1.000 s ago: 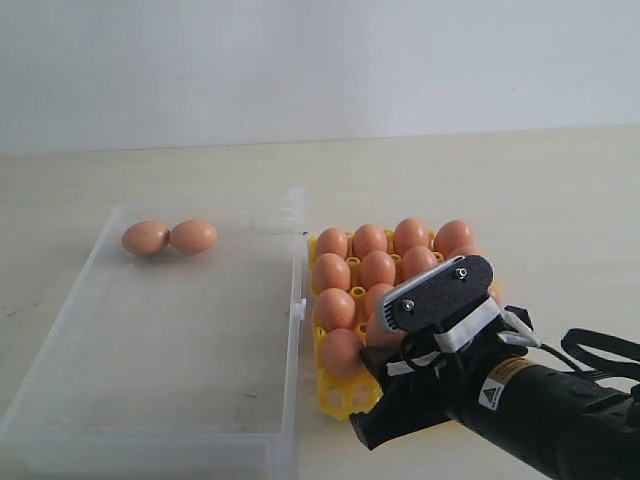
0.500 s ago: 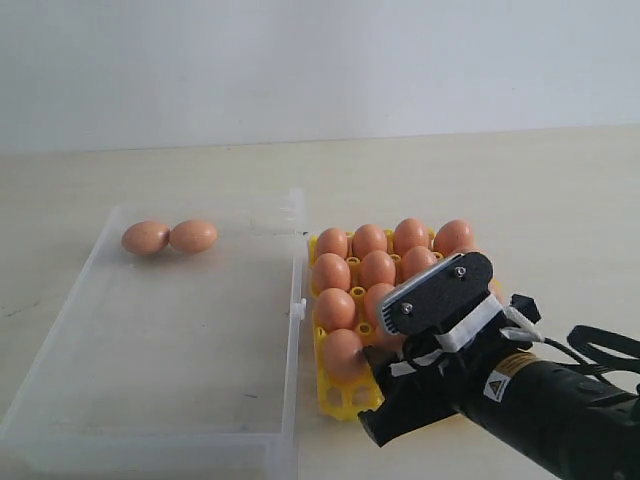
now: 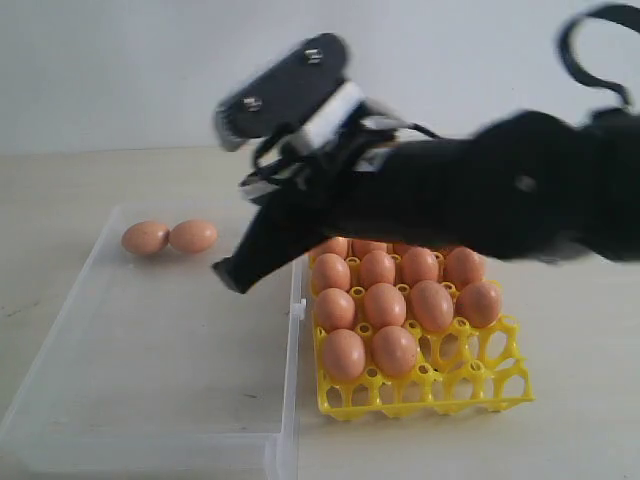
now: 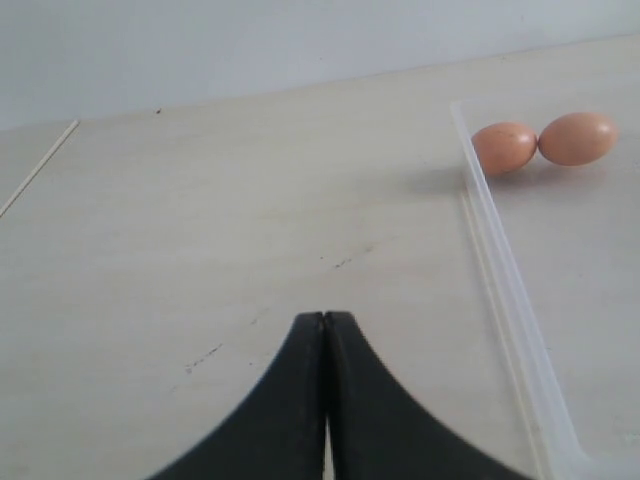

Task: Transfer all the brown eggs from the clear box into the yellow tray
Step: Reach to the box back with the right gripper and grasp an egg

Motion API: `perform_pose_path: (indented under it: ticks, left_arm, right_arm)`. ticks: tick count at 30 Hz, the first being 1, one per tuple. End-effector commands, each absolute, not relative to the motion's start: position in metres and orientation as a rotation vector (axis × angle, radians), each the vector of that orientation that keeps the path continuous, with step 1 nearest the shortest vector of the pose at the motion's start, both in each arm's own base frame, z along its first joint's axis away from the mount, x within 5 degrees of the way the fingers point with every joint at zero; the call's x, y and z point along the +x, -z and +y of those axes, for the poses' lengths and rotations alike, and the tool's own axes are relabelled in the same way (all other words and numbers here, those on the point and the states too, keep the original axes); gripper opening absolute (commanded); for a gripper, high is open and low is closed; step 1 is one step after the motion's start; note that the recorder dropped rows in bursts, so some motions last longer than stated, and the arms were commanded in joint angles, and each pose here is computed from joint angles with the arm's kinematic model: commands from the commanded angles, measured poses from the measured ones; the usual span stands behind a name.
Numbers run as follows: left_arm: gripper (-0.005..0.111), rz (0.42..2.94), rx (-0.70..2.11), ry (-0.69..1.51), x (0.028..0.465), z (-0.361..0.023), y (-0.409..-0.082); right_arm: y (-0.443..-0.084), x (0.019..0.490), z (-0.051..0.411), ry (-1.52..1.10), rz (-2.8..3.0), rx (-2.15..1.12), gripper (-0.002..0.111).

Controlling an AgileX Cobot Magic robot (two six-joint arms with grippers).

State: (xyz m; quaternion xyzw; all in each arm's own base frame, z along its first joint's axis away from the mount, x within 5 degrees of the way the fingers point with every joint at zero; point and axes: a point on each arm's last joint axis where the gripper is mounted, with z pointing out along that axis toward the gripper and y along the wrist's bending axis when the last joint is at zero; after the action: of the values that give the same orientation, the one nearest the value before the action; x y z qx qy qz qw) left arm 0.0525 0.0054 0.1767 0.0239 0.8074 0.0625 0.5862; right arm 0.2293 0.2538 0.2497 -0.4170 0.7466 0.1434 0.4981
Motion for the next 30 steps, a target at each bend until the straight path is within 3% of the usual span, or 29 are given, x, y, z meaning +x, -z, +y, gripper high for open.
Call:
perform_pose_path:
  ticks: [1,5,10,12,19,30]
  left_arm:
    - [0.000,1.863,0.057,-0.135,0.052,0.005,-0.179]
    - [0.000,1.863,0.057,-0.135,0.052,0.005,-0.179]
    - [0.000,1.863,0.057,-0.135,0.052,0.005,-0.179]
    - [0.000,1.863,0.057,-0.135,0.052,0.005,-0.179]
    - [0.000,1.863,0.057,-0.135,0.052,0.005,-0.179]
    - [0.000,1.863,0.057,-0.135,0.052,0.005,-0.179]
  right_arm:
    - [-0.229,0.265,0.306,-0.322,1.852,-1.359,0.000]
    - [-0.210,0.310,0.337,-0.099,2.005,-1.436,0.010]
    - [-0.189,0.354,0.363,0.143,2.076,-1.439,0.051]
    - [-0.175,0.362,0.376,0.188,1.952,-1.584,0.063]
    - [-0.145,0.371,0.399,0.098,1.675,-1.697,0.068]
    - [-0.128,0.390,0.388,0.094,1.671,-1.649,0.068]
